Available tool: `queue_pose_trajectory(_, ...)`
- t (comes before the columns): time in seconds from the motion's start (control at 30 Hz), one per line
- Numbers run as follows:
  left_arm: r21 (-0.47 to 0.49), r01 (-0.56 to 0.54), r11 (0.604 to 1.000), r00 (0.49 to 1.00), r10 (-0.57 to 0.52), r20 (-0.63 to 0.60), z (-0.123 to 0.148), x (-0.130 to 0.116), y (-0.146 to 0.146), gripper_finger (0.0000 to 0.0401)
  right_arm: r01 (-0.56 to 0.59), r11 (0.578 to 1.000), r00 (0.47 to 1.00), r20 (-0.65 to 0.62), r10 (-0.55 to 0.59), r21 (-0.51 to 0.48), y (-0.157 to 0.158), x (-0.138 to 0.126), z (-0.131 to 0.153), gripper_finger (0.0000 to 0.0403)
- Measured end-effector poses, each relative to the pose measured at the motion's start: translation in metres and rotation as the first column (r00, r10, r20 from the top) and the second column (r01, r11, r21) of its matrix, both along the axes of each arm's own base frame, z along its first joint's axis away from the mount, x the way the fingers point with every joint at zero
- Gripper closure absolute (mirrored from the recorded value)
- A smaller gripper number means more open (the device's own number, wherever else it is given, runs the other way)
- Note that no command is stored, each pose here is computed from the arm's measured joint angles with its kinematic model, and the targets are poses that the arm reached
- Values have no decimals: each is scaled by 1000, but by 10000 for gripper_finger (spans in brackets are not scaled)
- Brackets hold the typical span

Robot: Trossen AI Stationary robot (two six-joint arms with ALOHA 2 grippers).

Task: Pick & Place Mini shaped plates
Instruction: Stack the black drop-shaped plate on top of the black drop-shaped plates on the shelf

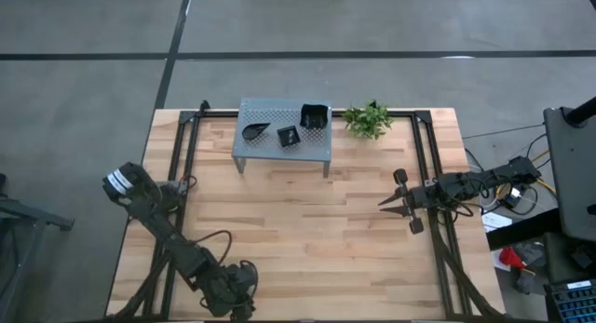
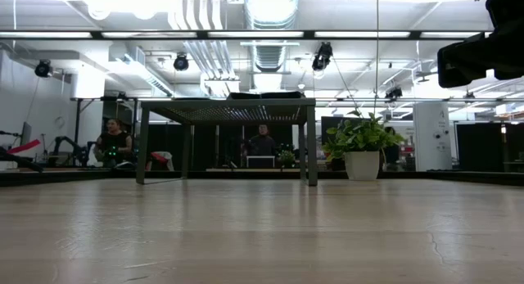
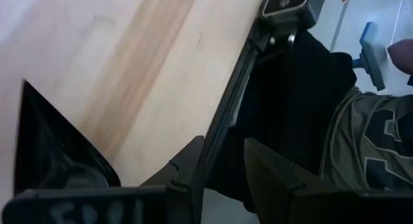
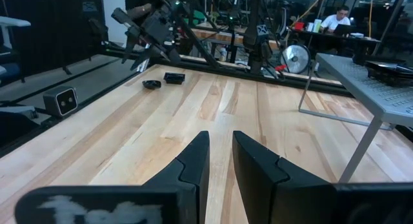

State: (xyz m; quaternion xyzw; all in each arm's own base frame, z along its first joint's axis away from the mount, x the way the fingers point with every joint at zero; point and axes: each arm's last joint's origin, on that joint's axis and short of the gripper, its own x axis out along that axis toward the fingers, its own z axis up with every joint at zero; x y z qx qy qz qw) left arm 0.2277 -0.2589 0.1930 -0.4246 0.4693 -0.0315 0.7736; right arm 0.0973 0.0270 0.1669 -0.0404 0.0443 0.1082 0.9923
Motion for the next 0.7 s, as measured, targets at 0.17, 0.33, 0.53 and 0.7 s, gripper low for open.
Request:
queue_pose_trajectory(0.17, -28, -30, 999, 999, 28, -46, -4, -3, -8, 300, 0, 1000, 1000, 0, 0, 0, 0, 0, 0, 339)
queue_pose_trajectory(0.33, -11, -50, 999, 993, 48, -109, -12, -7, -11, 300, 0, 1000, 1000, 0, 0, 0, 0, 0, 0, 339)
queue_pose_trajectory(0.53, 78, -47, 996, 982, 61, -180, -18, -12, -4, 300, 0, 1000, 1000, -1, 0, 0, 0, 0, 0, 339)
queue_pose_trajectory(0.7, 117, -39, 992, 978, 62, -200, -12, -10, -5, 300, 0, 1000, 1000, -1, 0, 0, 0, 0, 0, 339)
